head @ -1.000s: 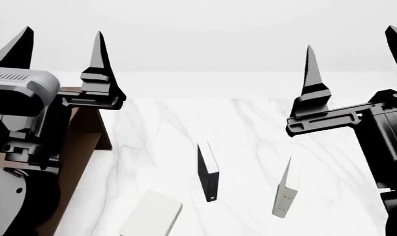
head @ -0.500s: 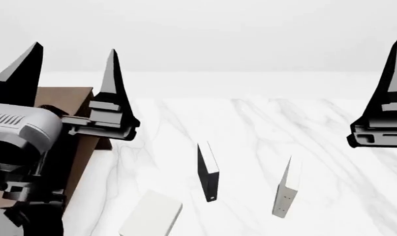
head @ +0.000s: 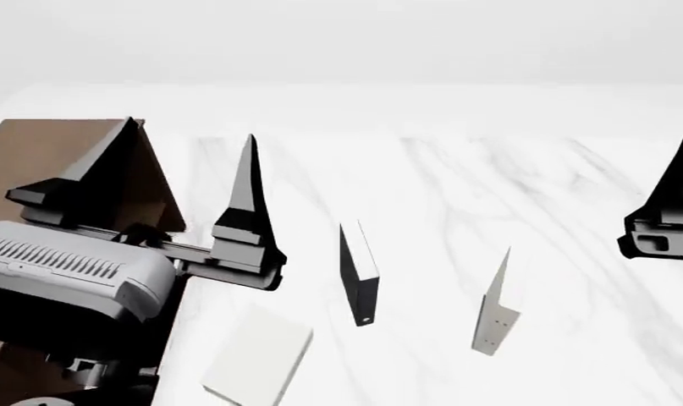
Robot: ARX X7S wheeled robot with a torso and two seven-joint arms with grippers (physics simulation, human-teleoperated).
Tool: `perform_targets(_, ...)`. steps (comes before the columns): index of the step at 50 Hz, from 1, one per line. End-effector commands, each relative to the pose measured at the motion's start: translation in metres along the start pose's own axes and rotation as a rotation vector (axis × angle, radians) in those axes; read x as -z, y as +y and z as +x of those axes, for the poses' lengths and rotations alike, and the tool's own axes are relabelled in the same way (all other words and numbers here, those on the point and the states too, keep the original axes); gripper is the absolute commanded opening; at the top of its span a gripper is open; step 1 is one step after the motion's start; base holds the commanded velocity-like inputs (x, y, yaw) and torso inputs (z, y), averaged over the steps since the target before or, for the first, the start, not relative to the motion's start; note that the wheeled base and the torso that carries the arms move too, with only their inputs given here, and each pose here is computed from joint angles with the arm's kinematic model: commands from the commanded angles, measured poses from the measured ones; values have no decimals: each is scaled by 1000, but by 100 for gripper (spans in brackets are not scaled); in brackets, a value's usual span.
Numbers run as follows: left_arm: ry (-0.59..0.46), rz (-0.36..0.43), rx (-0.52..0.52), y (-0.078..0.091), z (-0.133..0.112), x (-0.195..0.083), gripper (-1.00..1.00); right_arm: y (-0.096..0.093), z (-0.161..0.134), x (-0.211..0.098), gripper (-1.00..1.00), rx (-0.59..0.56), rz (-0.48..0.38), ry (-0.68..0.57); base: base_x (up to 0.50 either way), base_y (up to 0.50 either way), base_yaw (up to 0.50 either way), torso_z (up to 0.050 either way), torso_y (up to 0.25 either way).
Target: Pick up the book on the right and place it under the cabinet shelf.
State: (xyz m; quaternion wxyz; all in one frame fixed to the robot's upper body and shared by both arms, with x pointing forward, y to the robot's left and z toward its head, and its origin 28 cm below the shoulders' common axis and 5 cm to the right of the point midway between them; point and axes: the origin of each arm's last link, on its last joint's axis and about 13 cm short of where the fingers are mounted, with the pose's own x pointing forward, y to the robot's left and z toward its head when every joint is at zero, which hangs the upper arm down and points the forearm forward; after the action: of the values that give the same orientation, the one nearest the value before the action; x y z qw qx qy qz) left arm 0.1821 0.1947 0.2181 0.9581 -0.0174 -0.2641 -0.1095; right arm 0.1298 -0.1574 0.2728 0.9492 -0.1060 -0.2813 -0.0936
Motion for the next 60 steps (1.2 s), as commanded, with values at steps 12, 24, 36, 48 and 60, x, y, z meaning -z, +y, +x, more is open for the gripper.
perform_targets(12,15,-27,19,-6,1,15,100,-1,2,-4,100,20,-6,-3,0,0,0,0,-151)
perform_targets(24,22,-30,41,-11,0,25,100,0,-2,1,100,21,6,6,0,0,0,0,-211)
perform_targets(36,28,-18,69,-21,-7,40,100,1,-4,3,100,6,16,19,0,0,0,0,-226)
perform_targets(48,42,-36,103,-31,-17,51,100,1,-3,2,100,-1,19,25,0,0,0,0,-227)
perform_targets(60,36,-82,160,-43,-27,60,100,-2,4,-7,100,6,0,12,0,0,0,0,-210)
